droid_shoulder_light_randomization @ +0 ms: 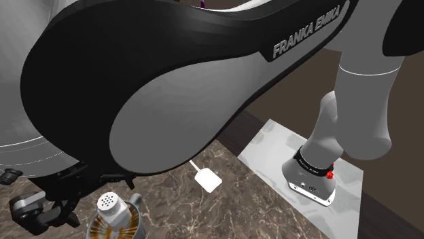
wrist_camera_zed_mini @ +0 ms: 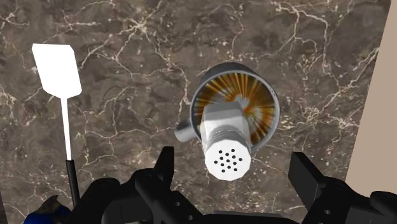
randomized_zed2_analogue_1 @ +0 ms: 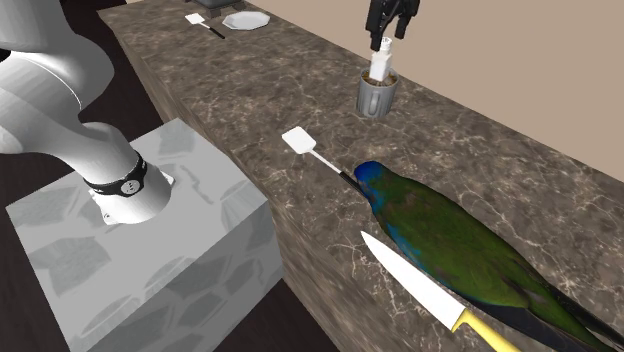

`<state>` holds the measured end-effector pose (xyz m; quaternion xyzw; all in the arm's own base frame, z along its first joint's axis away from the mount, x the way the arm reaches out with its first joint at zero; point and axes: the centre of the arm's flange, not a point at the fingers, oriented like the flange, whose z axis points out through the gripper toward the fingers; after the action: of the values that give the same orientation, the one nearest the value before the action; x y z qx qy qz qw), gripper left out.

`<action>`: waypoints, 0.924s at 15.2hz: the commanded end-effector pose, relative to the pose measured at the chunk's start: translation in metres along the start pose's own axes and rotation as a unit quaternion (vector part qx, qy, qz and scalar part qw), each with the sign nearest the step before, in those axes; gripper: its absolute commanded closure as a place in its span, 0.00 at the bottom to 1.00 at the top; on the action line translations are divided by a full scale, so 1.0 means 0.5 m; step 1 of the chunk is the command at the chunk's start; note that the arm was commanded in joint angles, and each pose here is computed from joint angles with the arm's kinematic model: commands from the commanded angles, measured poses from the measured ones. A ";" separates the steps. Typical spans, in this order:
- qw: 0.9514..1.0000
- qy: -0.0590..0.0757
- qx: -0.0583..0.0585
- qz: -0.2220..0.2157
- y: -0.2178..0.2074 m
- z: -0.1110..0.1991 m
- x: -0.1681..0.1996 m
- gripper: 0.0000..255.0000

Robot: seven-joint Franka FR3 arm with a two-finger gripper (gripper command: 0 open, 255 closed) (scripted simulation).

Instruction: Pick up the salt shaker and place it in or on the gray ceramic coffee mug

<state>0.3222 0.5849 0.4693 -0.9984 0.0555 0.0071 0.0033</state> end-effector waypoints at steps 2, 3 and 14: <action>1.000 0.000 0.000 0.000 0.000 0.000 0.000 0.00; 1.000 0.000 0.000 0.000 0.000 -0.026 0.000 0.00; 1.000 0.000 0.000 0.000 0.000 -0.100 0.000 0.00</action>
<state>0.3229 0.5845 0.5193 -0.9984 0.0555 0.0071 0.0033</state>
